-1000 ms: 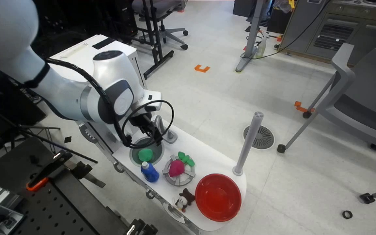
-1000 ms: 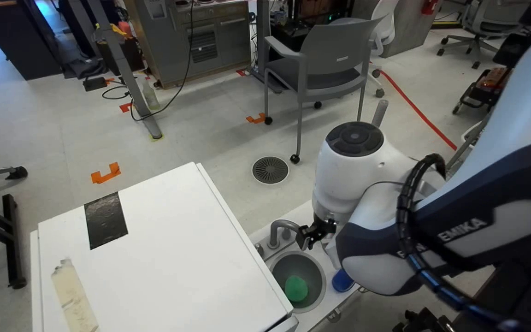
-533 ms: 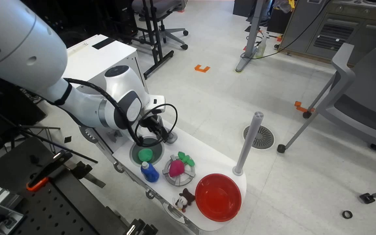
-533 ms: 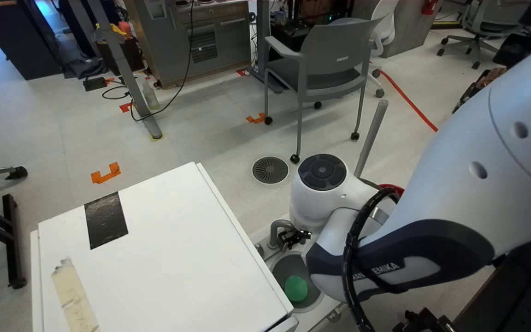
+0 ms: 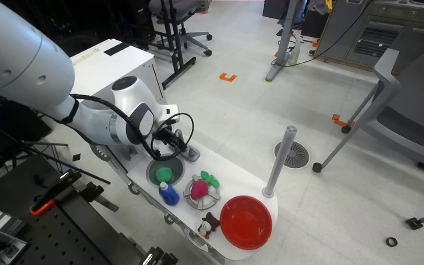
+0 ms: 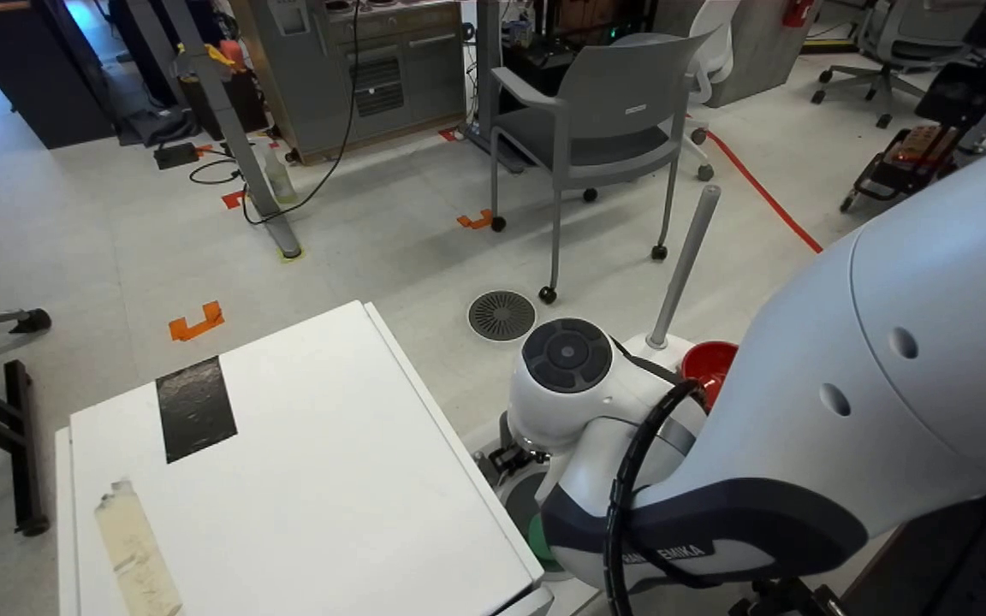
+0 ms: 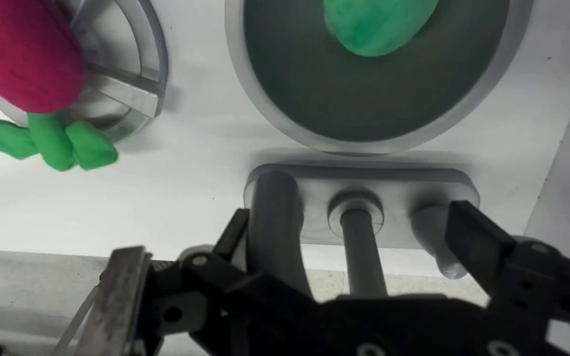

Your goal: Move the faucet to the left.

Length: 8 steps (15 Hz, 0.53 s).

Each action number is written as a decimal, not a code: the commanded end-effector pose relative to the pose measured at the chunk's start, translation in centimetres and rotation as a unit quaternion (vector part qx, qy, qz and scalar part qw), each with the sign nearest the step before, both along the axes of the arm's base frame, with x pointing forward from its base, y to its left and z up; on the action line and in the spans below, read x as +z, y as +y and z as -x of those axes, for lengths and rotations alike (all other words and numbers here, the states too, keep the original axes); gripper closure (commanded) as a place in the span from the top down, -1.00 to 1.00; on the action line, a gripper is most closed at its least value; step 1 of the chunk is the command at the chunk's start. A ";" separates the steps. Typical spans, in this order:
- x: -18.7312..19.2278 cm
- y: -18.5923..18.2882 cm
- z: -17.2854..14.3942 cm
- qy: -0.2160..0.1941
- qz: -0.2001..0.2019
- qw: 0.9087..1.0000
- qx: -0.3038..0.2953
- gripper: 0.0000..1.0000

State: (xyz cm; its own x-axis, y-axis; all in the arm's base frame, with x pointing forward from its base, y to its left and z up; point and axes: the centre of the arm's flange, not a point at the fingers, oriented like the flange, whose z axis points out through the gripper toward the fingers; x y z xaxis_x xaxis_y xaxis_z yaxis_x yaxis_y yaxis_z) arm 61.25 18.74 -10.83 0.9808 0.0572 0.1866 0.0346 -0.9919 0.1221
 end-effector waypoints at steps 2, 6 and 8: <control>1.0 3.2 1.3 0.002 -0.040 0.999 0.021 1.00; 1.2 5.3 2.1 0.026 -0.066 0.997 0.010 1.00; 1.0 4.8 1.9 0.030 -0.065 0.997 -0.003 1.00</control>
State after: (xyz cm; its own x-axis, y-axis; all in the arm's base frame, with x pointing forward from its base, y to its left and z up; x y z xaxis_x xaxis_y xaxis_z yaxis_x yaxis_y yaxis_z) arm 59.98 21.66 -10.63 0.9863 0.0506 0.1572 0.0445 -0.9981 0.0418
